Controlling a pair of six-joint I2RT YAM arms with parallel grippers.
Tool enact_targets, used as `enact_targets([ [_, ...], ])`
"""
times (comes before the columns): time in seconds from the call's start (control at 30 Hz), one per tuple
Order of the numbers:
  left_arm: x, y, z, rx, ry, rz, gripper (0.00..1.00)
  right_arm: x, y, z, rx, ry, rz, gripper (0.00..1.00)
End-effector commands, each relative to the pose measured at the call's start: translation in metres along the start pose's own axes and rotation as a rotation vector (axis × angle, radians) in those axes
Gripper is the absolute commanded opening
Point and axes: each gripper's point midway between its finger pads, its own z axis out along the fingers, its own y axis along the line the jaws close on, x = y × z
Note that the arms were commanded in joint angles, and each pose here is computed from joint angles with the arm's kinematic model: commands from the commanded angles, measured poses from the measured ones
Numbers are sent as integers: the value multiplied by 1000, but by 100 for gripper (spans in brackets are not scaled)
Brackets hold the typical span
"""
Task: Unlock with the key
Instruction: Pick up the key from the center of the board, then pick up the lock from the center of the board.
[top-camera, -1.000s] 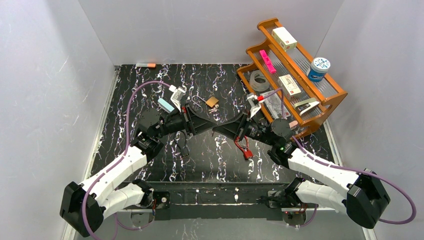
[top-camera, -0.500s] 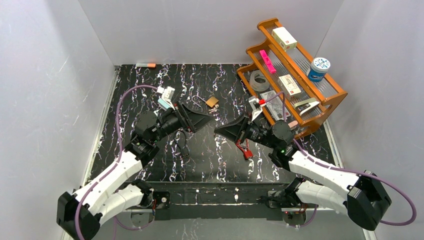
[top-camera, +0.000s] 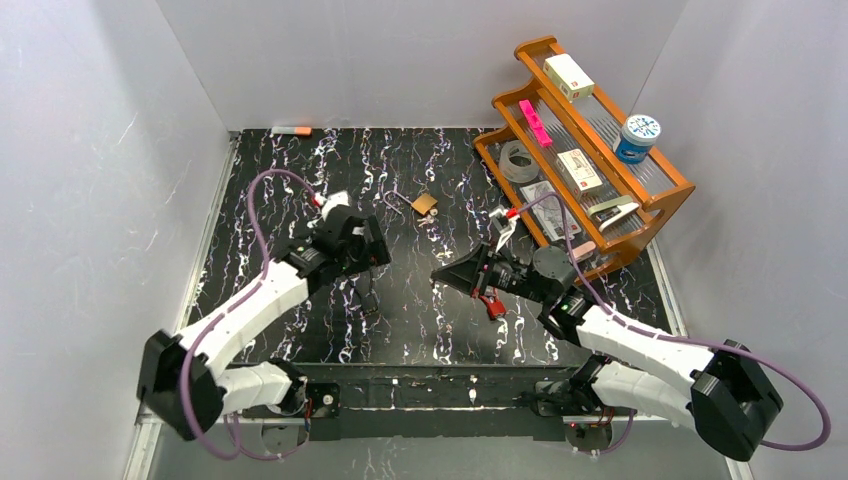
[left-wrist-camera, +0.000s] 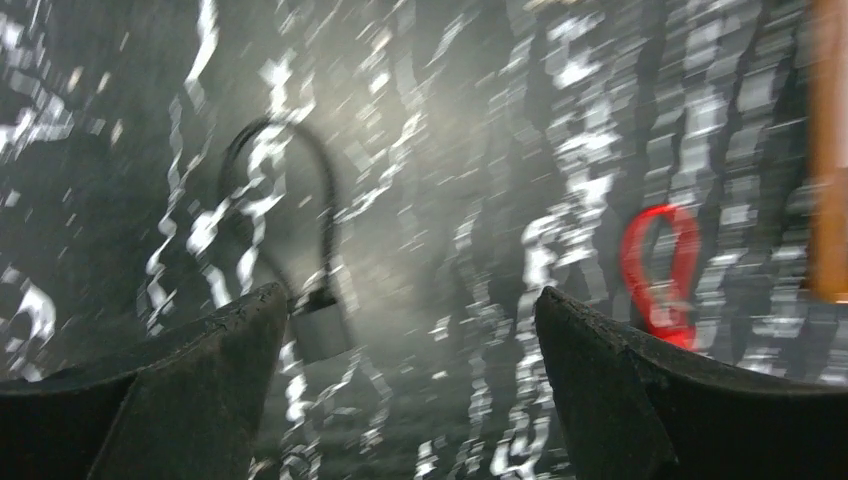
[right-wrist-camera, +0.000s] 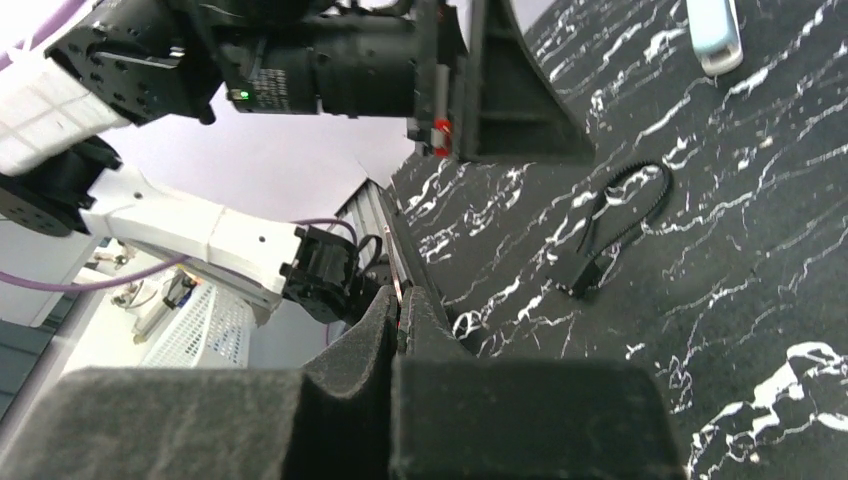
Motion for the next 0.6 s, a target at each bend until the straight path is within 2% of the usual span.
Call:
enact_targets([
  [0.0, 58, 60, 3, -257, 233, 102, 91, 14, -7, -1, 4, 29, 19, 1],
  [0.27, 98, 86, 14, -382, 402, 135, 90, 38, -28, -7, 46, 55, 80, 1],
  [0.37, 113, 91, 21, -401, 461, 132, 86, 42, -32, -7, 52, 66, 80, 1],
  [0.57, 133, 90, 39, -412, 531, 109, 56, 47, -36, -7, 57, 77, 75, 1],
])
